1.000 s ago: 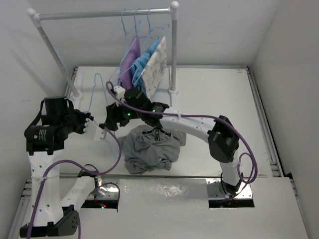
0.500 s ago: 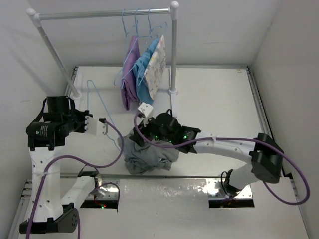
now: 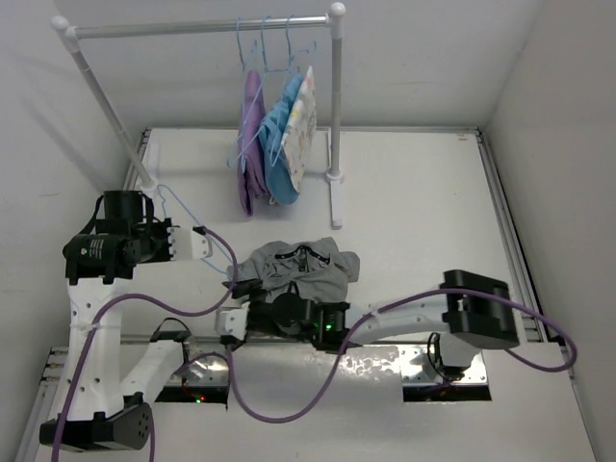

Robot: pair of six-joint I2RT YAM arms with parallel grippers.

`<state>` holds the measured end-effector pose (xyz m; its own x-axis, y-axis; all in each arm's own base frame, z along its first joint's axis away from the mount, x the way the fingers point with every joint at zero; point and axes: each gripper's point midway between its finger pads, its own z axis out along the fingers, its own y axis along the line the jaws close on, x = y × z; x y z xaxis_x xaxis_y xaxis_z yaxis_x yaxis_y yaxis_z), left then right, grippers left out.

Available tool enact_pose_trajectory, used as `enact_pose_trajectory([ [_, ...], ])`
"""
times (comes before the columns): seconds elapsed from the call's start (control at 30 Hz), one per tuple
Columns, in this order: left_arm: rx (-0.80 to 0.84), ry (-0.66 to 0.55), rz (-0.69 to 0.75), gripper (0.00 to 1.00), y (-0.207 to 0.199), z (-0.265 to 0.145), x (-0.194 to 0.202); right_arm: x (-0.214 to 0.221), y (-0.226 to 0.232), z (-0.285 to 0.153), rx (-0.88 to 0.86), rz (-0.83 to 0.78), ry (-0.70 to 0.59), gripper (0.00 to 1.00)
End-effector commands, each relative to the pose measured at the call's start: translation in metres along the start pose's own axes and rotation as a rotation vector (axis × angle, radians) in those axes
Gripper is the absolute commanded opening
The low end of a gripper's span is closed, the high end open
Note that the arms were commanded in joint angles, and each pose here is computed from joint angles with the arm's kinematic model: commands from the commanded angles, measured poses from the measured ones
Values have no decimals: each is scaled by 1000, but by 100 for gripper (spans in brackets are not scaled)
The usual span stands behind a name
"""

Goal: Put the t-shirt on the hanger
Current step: Pick up the hanger from the clothesline.

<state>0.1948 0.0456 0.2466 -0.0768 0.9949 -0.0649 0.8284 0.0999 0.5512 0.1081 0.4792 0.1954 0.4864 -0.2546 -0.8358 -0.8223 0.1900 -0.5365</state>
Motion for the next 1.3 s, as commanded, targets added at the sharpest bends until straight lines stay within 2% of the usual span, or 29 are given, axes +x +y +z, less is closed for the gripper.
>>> enact_pose_trajectory([
  [0.0, -39, -33, -39, 0, 4, -4, -5, -9, -38, 23, 179, -121, 19, 70],
  [0.03, -36, -35, -40, 0, 3, -3, -6, -16, -45, 29, 211, -109, 9, 70],
  [0.13, -29, -40, -32, 0, -2, -1, -6, -1, -53, 45, 277, -83, 78, 70],
  [0.37, -21, -62, -32, 0, -2, 1, -10, 10, -79, 59, 349, -14, 148, 62],
  [0.63, -29, -69, -29, 0, -2, -1, -12, 41, -107, 69, 413, -57, 227, 56],
  [0.83, -16, -75, -21, 0, -2, 2, -13, 41, -120, 78, 428, -141, 264, 53],
  [0.93, -9, -83, -9, 0, -3, 5, -14, 35, -125, 79, 432, -175, 273, 47],
  [1.07, -1, -90, -13, 0, -2, 7, -15, 25, -109, 69, 322, -217, 260, 47],
  [1.1, 4, -93, -18, 0, -2, 7, -16, 37, -92, 61, 255, -228, 269, 47],
  [1.13, 6, -98, -22, 0, -2, 8, -17, 35, -73, 59, 152, -195, 226, 48],
  [1.27, 25, -113, -34, 0, -4, 12, -19, 22, -42, 15, -43, -102, 122, 50],
])
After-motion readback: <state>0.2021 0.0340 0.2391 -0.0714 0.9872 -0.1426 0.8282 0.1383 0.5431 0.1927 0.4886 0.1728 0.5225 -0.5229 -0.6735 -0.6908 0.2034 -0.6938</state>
